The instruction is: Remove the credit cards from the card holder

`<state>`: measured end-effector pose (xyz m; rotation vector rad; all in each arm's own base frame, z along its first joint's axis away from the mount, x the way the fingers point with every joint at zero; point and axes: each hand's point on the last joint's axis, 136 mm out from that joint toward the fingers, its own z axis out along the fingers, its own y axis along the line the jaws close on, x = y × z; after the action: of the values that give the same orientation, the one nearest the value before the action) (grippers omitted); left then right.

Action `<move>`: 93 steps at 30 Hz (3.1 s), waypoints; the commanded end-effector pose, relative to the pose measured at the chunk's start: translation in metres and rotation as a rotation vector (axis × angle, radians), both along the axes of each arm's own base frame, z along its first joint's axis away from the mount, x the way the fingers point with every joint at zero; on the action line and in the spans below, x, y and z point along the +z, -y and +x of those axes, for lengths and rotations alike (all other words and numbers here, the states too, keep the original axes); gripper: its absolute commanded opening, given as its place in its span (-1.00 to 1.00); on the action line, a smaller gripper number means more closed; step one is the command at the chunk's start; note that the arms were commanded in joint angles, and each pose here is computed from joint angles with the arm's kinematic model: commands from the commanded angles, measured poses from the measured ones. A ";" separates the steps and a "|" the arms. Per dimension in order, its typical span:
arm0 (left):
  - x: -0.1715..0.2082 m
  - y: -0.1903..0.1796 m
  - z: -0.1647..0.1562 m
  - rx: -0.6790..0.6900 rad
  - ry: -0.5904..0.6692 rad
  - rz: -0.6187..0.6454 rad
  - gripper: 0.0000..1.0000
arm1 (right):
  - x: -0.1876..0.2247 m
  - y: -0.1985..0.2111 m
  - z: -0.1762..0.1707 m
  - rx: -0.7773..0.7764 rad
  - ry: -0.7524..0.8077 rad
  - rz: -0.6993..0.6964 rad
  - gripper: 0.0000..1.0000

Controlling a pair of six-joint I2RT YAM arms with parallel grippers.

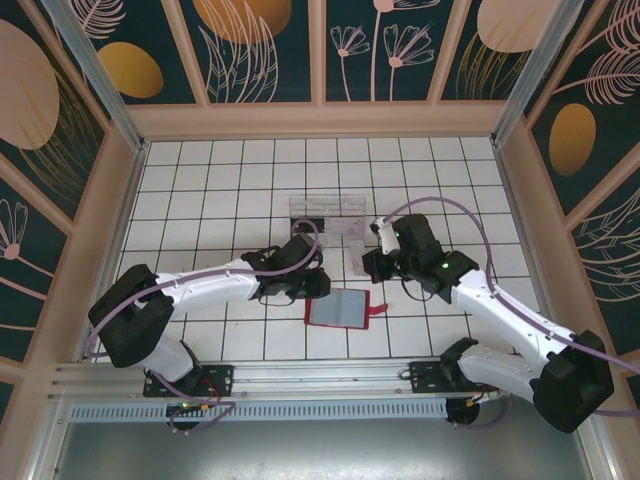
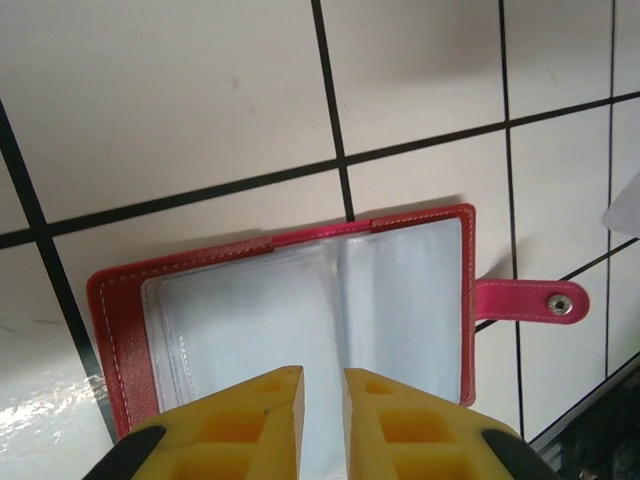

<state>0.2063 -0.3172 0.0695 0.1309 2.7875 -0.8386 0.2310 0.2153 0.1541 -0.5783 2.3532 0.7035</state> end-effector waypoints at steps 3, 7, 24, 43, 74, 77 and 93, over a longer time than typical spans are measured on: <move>0.004 -0.014 0.016 0.063 0.040 -0.017 -0.63 | 0.021 0.002 0.011 0.275 0.291 -0.214 -1.00; 0.003 -0.024 0.021 0.078 0.054 -0.021 -0.63 | 0.015 0.007 0.018 0.420 0.322 -0.388 -1.00; 0.000 -0.047 0.033 0.086 0.091 -0.006 -0.63 | -0.006 0.006 0.058 0.827 0.246 -0.740 -1.00; -0.006 -0.049 0.039 0.099 0.087 -0.016 -0.63 | -0.026 -0.018 0.129 0.942 0.194 -0.886 -1.00; -0.012 -0.057 0.035 0.117 0.070 -0.025 -0.64 | -0.072 -0.038 0.125 1.024 0.111 -0.887 -1.00; -0.011 -0.057 0.035 0.119 0.070 -0.026 -0.64 | -0.063 -0.040 0.131 0.994 0.149 -0.904 -0.98; -0.008 -0.056 0.034 0.122 0.068 -0.035 -0.64 | -0.020 -0.038 0.164 0.772 0.321 -1.063 -0.56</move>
<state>0.2409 -0.2628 0.0578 0.0030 2.6972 -0.8177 0.3845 0.2581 0.1015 -2.0431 2.0186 -0.3359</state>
